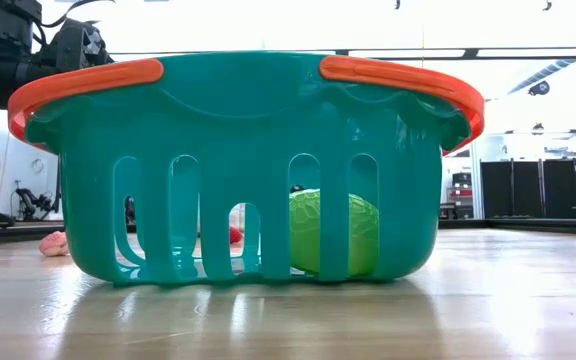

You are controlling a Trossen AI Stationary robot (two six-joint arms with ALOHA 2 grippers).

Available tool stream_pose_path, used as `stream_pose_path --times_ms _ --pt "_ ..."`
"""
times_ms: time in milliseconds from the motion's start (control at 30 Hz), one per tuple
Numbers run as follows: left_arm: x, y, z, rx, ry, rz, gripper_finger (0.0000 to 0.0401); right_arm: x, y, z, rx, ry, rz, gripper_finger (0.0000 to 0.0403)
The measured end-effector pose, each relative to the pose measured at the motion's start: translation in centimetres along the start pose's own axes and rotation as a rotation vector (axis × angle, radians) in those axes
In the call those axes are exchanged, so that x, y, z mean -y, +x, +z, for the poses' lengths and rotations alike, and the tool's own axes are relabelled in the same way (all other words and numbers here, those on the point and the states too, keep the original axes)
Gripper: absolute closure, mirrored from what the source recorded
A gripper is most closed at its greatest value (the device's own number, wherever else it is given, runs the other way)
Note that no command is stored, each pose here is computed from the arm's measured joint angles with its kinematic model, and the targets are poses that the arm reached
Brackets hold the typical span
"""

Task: Pick and placing Produce into tupperware
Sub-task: Put the large pink peach into the blue bin

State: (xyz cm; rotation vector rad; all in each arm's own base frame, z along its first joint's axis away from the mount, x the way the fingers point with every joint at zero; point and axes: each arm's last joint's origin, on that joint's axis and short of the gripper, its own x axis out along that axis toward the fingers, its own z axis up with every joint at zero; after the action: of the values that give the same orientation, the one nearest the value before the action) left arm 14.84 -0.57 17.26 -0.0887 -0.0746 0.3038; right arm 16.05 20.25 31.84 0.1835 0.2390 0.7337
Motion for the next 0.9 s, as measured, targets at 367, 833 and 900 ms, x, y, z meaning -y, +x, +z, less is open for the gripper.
stream_pose_path --times_ms 367,833,900 --pt "0.0 0.0 0.0 0.0 0.0 0.0 0.0228 1.4 -0.3 -0.7 0.003 -0.052 -0.423 0.0176" --pt "0.0 0.0 0.0 0.0 0.0 0.0 0.0228 2.7 -1.4 -0.7 0.117 -0.129 -0.987 0.0176" --pt "0.0 0.0 0.0 0.0 0.0 0.0 0.0228 2.8 -1.5 -0.7 0.131 -0.141 -1.041 0.0176"
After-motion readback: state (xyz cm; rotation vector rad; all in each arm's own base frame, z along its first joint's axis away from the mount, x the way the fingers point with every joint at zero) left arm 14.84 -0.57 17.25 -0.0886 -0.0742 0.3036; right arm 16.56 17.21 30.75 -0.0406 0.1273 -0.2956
